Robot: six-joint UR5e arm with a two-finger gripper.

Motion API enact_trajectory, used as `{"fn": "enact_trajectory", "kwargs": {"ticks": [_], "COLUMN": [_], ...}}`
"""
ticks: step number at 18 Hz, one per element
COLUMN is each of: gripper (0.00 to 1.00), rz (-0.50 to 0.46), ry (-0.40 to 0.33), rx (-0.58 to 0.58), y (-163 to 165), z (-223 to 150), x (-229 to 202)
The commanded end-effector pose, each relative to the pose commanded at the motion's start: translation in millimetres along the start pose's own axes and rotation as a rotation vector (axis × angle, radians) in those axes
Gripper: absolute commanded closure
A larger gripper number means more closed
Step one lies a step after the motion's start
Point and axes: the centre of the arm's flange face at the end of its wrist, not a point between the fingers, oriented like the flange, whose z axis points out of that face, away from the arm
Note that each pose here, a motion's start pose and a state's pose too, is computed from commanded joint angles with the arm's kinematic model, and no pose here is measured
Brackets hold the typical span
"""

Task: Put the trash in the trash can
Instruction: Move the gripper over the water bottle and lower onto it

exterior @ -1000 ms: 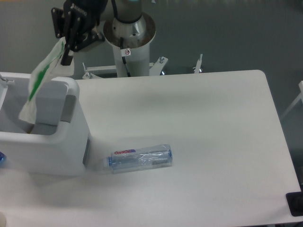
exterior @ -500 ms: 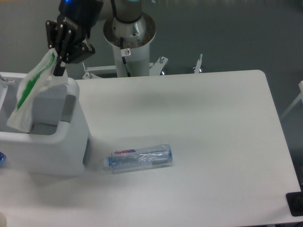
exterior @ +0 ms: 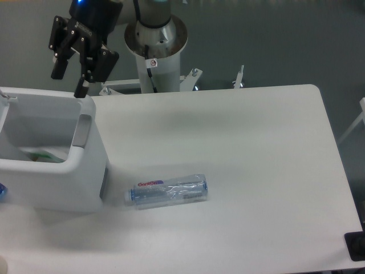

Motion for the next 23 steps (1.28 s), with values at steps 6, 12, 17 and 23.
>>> {"fn": "enact_trajectory", "kwargs": {"ticks": [6,12,17,23], "gripper": [0.0,0.0,0.0,0.0], "rz": [-0.111,-0.233,-0.275,-0.289], "ry": [-0.05,-0.061,-0.066,-0.122], "rx": [-0.03,-0.067,-0.09,-0.305], "y": [41.7,94.0,120.8,155.9], "z": [-0.5,12.5,32.8,74.1], "x": [-60.8,-125.4,-170.3,-222.5]}}
